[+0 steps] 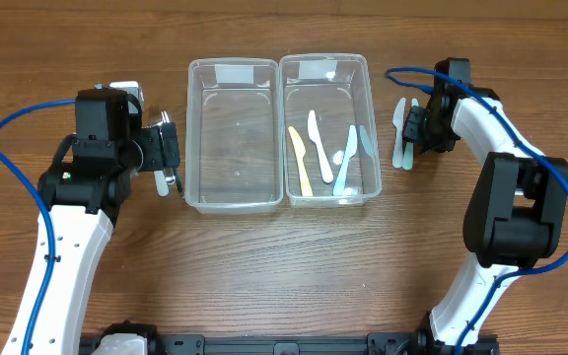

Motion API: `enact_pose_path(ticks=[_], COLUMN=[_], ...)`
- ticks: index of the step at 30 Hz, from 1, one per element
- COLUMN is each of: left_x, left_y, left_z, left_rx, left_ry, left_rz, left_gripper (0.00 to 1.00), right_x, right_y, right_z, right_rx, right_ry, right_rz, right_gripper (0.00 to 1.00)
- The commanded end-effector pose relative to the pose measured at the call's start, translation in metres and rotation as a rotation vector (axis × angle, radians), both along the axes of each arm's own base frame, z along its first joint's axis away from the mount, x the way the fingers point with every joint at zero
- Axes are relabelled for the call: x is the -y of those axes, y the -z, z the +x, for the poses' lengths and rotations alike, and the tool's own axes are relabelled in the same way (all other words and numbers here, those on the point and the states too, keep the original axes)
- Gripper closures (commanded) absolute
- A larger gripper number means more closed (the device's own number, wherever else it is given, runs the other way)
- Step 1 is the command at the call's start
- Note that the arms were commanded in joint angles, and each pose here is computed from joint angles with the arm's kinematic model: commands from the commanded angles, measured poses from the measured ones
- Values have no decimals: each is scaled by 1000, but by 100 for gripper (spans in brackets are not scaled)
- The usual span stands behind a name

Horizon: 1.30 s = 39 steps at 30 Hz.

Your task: Pack container

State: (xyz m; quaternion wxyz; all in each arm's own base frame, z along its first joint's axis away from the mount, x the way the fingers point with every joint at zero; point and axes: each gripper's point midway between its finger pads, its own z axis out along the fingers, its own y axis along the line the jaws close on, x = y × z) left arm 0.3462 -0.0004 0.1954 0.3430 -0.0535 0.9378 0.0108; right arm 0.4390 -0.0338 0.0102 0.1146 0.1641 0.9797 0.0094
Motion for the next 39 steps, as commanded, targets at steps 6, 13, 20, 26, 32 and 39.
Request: enact_pose_path(ticks=[6, 13, 20, 26, 32, 39], left_x=[1, 1, 1, 1, 1, 1], left_y=[-9, -9, -9, -9, -9, -9], left_z=[5, 5, 5, 5, 5, 5], left_rx=[21, 21, 21, 21, 21, 21], left_ry=[20, 20, 20, 20, 20, 20], left_rz=[-1, -1, -1, -1, -1, -1], left_gripper=[0, 0, 0, 0, 0, 0], right_x=[-2, -2, -2, -1, 3, 4], right_y=[21, 22, 22, 16, -14, -52], right_z=[-17, -21, -24, -28, -18, -6], right_rx=[-44, -58, -72, -103, -74, 23], right_ry=[25, 25, 25, 28, 55, 55], right_rz=[7, 6, 7, 1, -17, -21], right_gripper=[57, 85, 96, 96, 96, 96])
